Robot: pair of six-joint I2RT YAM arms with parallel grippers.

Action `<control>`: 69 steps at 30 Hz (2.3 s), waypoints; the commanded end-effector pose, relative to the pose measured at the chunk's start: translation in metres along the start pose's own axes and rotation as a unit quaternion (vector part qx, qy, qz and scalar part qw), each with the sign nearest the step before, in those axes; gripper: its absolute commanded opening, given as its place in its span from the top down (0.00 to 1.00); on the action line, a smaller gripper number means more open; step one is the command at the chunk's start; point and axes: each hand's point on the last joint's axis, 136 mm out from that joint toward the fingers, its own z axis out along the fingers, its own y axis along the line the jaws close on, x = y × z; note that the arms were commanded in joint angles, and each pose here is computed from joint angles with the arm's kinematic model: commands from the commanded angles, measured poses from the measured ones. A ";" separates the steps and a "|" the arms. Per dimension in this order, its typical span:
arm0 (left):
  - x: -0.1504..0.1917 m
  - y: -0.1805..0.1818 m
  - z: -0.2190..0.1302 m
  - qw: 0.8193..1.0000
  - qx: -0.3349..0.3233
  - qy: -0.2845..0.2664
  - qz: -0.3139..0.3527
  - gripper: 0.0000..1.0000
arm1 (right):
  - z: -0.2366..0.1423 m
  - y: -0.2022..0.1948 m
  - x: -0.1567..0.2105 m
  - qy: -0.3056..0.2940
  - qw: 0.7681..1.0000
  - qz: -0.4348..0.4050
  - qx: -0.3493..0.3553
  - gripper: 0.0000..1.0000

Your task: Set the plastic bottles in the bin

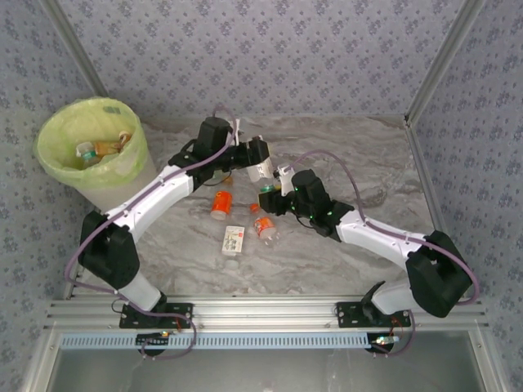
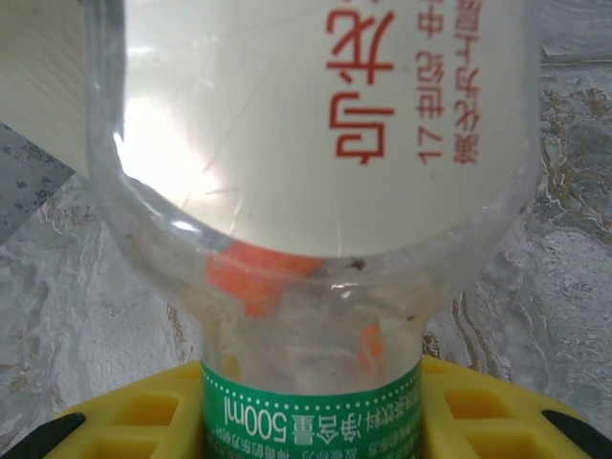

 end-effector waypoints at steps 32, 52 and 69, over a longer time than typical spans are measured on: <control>-0.068 0.017 -0.081 0.993 -0.056 -0.093 0.044 0.58 | -0.100 -0.050 -0.058 -0.133 0.975 0.000 0.178 0.00; -0.176 0.042 -0.294 0.891 -0.276 -0.340 0.123 0.58 | -0.101 -0.050 -0.072 -0.150 0.972 -0.005 0.179 0.00; -0.224 0.136 -0.398 0.825 -0.372 -0.426 -0.005 0.59 | -0.102 -0.057 -0.067 -0.151 0.969 0.003 0.195 0.00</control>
